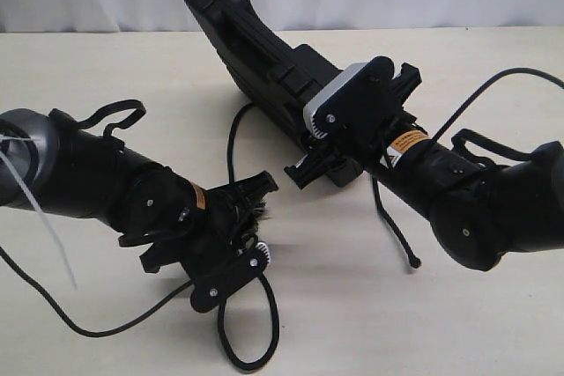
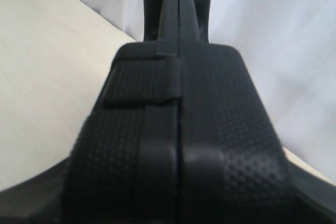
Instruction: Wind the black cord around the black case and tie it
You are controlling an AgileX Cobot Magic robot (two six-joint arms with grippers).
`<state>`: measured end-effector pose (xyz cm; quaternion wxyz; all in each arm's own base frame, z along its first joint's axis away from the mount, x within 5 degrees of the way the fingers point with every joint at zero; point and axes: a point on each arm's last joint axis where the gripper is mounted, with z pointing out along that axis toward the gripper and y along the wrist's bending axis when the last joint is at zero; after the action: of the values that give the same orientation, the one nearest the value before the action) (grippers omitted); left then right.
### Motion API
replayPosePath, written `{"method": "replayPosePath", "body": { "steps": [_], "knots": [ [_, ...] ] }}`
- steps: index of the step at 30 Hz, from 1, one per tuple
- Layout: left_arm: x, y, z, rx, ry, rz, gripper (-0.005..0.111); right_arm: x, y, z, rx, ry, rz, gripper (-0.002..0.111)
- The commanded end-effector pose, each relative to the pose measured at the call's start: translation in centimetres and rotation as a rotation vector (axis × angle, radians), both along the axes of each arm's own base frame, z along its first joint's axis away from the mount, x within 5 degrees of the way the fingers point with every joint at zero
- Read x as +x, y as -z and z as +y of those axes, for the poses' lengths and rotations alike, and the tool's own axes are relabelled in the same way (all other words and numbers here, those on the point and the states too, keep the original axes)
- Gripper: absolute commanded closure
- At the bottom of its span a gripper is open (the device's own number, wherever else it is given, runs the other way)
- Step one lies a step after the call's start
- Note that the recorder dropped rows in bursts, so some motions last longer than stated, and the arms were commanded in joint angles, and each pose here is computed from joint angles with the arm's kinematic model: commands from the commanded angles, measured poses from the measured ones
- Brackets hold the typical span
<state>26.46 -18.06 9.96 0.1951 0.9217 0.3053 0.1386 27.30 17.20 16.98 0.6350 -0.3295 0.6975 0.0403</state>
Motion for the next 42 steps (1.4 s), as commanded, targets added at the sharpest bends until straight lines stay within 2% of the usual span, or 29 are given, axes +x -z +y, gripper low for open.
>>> {"method": "replayPosePath", "body": {
  "steps": [1,10,16,19,21,25,28,30,32,34,36,37,40,42],
  "knots": [
    [0.0,0.6,0.4,0.016,0.004,0.012,0.064,0.2,-0.8,0.1,0.026,-0.004,-0.043,0.104],
    [0.8,1.7,1.0,0.018,-0.026,-0.008,0.066,0.2,-0.8,0.1,0.025,-0.004,-0.041,0.104],
    [0.7,1.7,1.0,0.024,-0.018,-0.001,0.098,0.2,-0.8,0.1,0.025,-0.004,-0.046,0.104],
    [0.7,1.1,0.9,0.027,0.007,-0.019,0.107,0.2,-0.8,0.1,0.026,-0.004,-0.048,0.104],
    [0.7,0.3,0.9,0.003,-0.018,-0.027,0.107,0.2,-0.8,0.1,0.026,-0.004,-0.048,0.104],
    [1.2,-2.3,1.2,-0.143,-0.227,-0.035,0.107,0.2,-0.9,0.1,0.028,-0.004,-0.050,0.104],
    [1.9,-4.7,2.7,-0.243,-0.374,-0.058,0.107,0.2,-0.9,0.1,0.028,-0.004,-0.050,0.104],
    [2.2,-6.1,4.1,-0.293,-0.457,-0.060,0.107,0.2,-0.9,0.1,0.029,-0.004,-0.049,0.104],
    [2.4,-8.4,6.8,-0.365,-0.599,-0.028,0.107,0.2,-0.9,0.1,0.035,-0.003,-0.055,0.104],
    [2.7,-9.5,8.8,-0.444,-0.753,-0.024,0.107,0.2,-0.9,0.1,0.051,0.000,-0.046,0.104],
    [3.0,-10.1,10.7,-0.491,-0.870,-0.023,0.107,0.2,-0.9,0.1,0.051,0.000,-0.046,0.104],
    [3.1,-10.2,11.2,-0.506,-0.907,-0.018,0.107,0.2,-0.9,0.1,0.052,0.000,-0.048,0.104],
    [3.6,-10.3,13.7,-0.617,-1.141,-0.001,0.107,0.2,-1.0,0.1,0.053,0.000,-0.049,0.104],
    [3.8,-10.4,14.7,-0.668,-1.236,0.002,0.107,0.2,-1.0,0.1,0.053,0.000,-0.049,0.104]
  ]
}}
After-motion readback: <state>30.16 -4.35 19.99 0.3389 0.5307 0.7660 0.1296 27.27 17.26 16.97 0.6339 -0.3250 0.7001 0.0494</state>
